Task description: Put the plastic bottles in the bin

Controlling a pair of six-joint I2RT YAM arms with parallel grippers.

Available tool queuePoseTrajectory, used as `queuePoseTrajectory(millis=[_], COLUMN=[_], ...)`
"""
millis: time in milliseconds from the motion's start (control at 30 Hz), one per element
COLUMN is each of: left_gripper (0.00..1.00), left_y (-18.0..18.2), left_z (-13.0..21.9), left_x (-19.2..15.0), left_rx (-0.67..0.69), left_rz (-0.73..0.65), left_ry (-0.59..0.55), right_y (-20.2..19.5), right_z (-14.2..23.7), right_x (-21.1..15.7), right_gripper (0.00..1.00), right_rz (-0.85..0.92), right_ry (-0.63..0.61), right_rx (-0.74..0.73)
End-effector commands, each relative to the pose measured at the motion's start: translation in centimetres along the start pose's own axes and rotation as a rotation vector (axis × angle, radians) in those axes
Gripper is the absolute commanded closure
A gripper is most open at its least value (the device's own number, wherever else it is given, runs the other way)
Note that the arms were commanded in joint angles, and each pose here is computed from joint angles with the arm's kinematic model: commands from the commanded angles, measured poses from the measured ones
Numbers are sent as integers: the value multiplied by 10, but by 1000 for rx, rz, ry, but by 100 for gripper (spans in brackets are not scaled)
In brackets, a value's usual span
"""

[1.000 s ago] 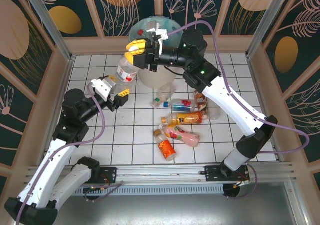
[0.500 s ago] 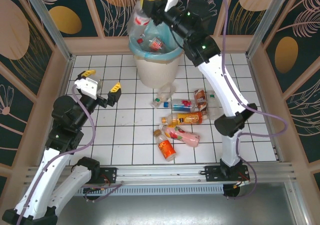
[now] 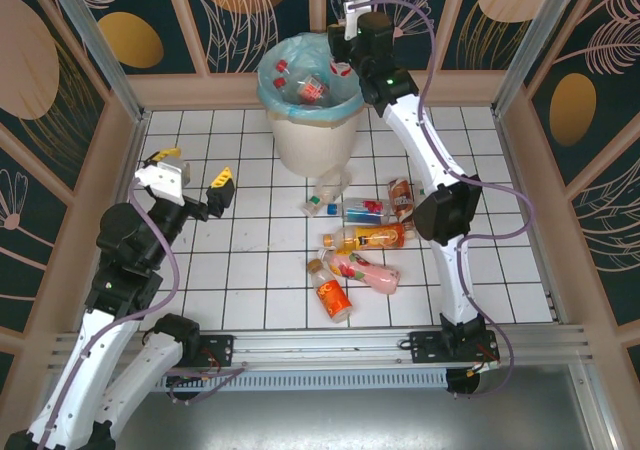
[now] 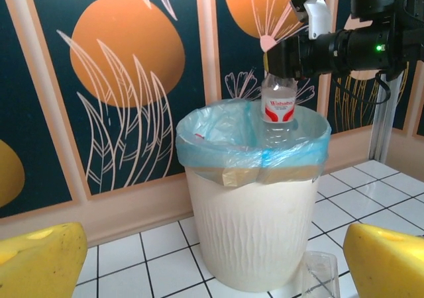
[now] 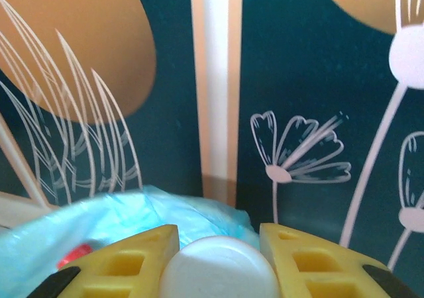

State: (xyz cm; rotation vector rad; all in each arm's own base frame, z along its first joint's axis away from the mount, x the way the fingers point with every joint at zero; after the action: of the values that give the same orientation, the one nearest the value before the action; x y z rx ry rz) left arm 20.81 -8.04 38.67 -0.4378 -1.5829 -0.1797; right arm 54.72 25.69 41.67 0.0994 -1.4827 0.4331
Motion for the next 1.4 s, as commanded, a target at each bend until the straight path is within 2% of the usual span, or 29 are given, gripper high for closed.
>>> queuePoseTrajectory(millis=[0,233,467,567,733,833,900,967,1000,1100,1233,1367], left_gripper=[1,1,1,2,2,1,2,2,1,1,1,1], left_y=[4,6,9,11,11,10,10,10,10,10,10,10], left_z=[-2,-7,-6,-6,-8,-10,-10,-9,-9,-8,-7,-5], left_x=[-8,-15,-18,-20,-19,-18,-16,-15,-14,-12,-5,5], left_rx=[26,37,61,70,71,70,69,67,67,71,77,89], left_rz=[38,73,86,92,99,99,100,104,105,100,89,92], left_ry=[16,31,38,41,38,39,36,32,31,31,21,-7], right_y=[10,27,43,57,92,99,92,82,77,70,68,63], right_z=[-5,-30,-44,-44,-30,-28,-33,-39,-40,-39,-22,8], right_x=[-25,-100,-147,-148,-116,-105,-112,-122,-126,-119,-67,-3], right_gripper=[100,100,99,98,98,98,96,83,72,57,42,33], right_rz=[23,34,31,33,132,166,141,111,99,84,57,31], right_ry=[94,284,373,364,268,231,247,279,295,296,188,35], right_rx=[15,93,174,254,380,360,325,283,266,248,246,243])
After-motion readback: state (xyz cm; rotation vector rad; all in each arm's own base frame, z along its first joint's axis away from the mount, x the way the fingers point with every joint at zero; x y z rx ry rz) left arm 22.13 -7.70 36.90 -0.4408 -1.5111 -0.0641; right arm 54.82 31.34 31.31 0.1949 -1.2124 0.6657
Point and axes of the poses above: each hand's point on the last joint's axis, 136 mm out from that joint toward the fingers, its own z axis back along the fingers, its own y axis along the line the jaws close on, x = y × z, the point moved 5 cm from there along z, back along the fingers, and after that the axes turned 11 degrees about z, right-handed, at the moved point
